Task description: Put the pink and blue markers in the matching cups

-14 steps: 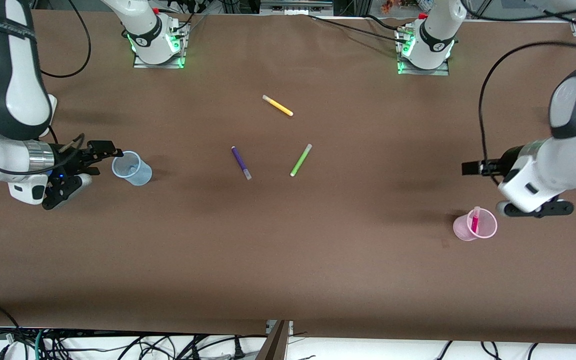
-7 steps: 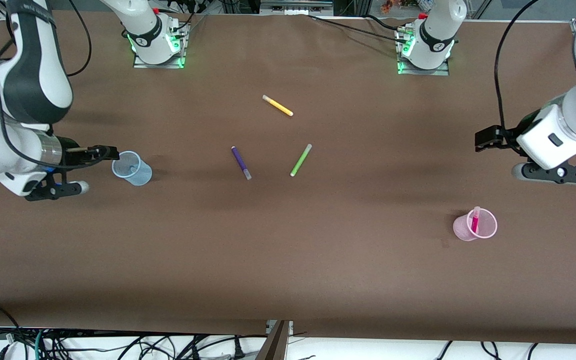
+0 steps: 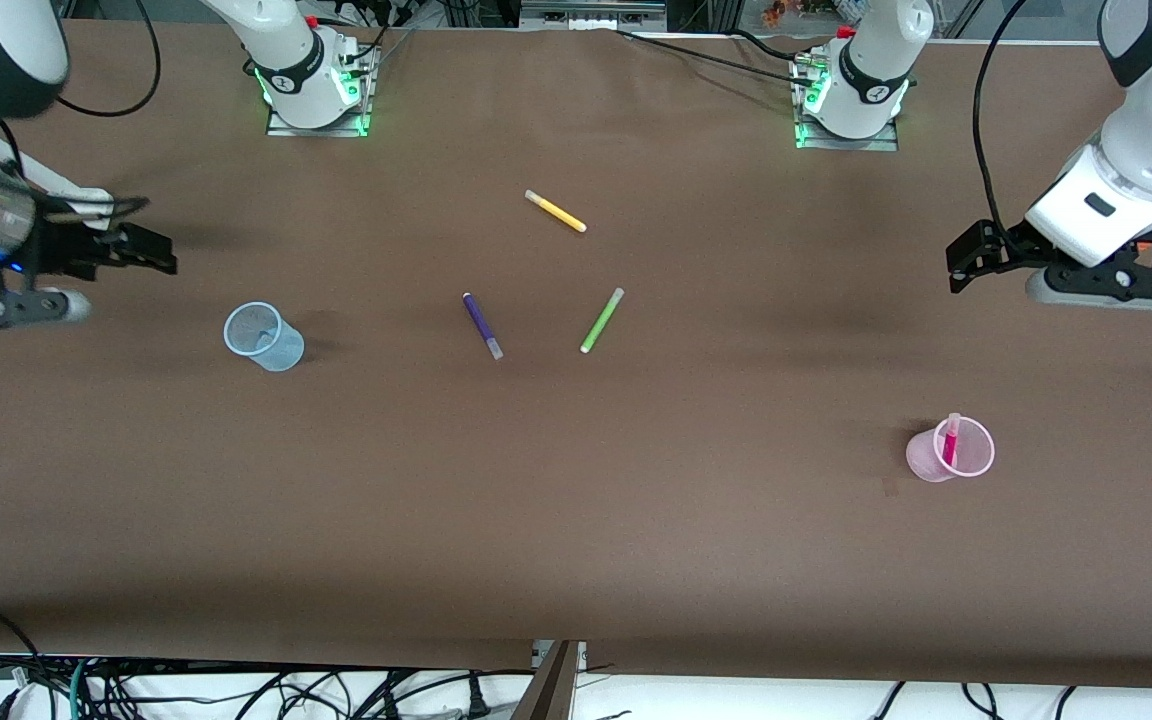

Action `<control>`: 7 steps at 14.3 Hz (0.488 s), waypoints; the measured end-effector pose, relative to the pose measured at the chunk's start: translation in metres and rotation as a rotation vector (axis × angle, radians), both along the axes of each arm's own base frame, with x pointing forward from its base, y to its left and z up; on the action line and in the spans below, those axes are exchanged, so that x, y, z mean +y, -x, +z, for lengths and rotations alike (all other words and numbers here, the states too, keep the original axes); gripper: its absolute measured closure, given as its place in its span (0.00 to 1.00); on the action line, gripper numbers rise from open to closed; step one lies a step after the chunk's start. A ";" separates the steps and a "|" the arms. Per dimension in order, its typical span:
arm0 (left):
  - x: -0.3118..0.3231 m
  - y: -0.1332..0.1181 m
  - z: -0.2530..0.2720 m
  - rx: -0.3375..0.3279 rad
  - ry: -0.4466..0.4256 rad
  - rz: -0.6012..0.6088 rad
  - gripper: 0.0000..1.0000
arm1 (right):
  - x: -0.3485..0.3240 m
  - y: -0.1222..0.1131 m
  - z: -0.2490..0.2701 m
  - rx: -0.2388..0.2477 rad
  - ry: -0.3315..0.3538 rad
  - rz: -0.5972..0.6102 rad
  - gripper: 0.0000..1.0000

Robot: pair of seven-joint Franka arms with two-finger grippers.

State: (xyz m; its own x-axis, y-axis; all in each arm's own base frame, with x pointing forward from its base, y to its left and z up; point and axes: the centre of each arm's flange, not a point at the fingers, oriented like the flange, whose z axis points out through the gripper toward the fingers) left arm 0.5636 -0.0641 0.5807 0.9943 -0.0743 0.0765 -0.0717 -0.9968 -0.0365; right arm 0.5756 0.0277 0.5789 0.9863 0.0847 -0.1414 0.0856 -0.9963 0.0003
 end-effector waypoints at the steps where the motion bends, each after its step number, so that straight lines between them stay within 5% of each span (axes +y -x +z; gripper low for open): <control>1: 0.005 0.000 0.003 -0.010 0.001 0.009 0.00 | -0.002 0.008 0.015 -0.021 0.004 -0.001 0.00; 4: 0.023 0.000 0.004 -0.008 0.001 0.040 0.00 | -0.013 0.024 0.042 -0.058 0.006 -0.018 0.00; 7: 0.032 0.008 0.008 0.045 -0.004 0.058 0.00 | -0.022 0.036 0.047 -0.018 0.008 -0.039 0.00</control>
State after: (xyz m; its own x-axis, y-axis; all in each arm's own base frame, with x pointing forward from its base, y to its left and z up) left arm 0.5558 -0.0319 0.5889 0.9994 -0.0167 0.0316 -0.0155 -0.9991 -0.0390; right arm 0.5394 0.0055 0.6263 0.9912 0.0448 -0.1242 0.0463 -0.9989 0.0094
